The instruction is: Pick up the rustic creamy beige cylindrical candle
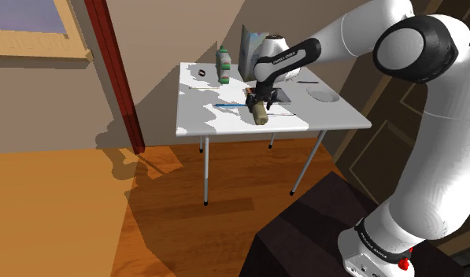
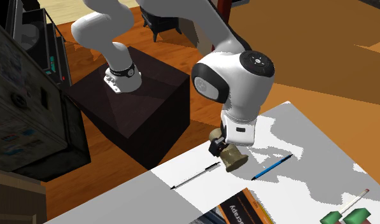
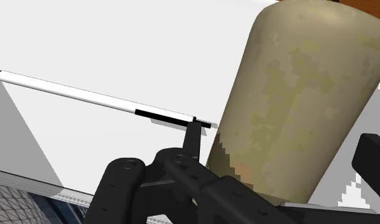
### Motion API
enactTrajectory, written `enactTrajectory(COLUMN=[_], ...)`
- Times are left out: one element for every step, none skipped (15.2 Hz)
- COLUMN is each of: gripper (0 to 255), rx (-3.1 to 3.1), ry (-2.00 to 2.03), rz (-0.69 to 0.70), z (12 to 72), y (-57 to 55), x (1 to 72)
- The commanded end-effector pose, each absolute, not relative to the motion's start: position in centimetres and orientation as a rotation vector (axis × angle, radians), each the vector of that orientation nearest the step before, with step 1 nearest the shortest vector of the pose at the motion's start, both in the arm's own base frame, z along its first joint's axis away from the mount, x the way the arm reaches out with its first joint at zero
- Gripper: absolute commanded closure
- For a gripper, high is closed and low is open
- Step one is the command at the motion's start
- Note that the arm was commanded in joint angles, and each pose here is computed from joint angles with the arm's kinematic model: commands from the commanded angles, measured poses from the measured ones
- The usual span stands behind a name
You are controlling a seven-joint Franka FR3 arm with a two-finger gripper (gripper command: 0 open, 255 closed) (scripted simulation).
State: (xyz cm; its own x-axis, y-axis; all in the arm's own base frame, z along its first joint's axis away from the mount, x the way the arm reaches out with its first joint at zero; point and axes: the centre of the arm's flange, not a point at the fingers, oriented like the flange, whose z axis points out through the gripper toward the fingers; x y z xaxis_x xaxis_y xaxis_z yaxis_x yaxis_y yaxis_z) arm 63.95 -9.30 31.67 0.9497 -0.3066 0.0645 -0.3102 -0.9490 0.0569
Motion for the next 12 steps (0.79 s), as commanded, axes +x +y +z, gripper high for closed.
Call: enactTrajectory(gripper=[0,0,0,255,255,255,255,255,255,255,255,255], rx=[3.036,3.036,3.036,3.036,3.036,3.036,3.036,3.036,3.036,3.036,3.036,3.036], ry=[-0.481,-0.481,-0.481,-0.481,-0.481,-0.481,-0.481,-0.481,-0.481,-0.481,-0.481,-0.481], rz=[0.085,0.085,0.085,0.085,0.085,0.085,0.085,0.085,0.085,0.085,0.085,0.085], z=[30.86,30.86,30.86,30.85,30.85,30.86,30.86,30.85,30.85,30.85,30.84,30.84], y=[-9.28,-9.28,-9.29,-9.28,-9.28,-9.29,-9.29,-9.28,-9.28,-9.27,-9.26,-9.27], x=[63.99,63.99,63.99,64.01,64.02,64.03,64.02,64.03,64.03,64.03,64.03,64.04])
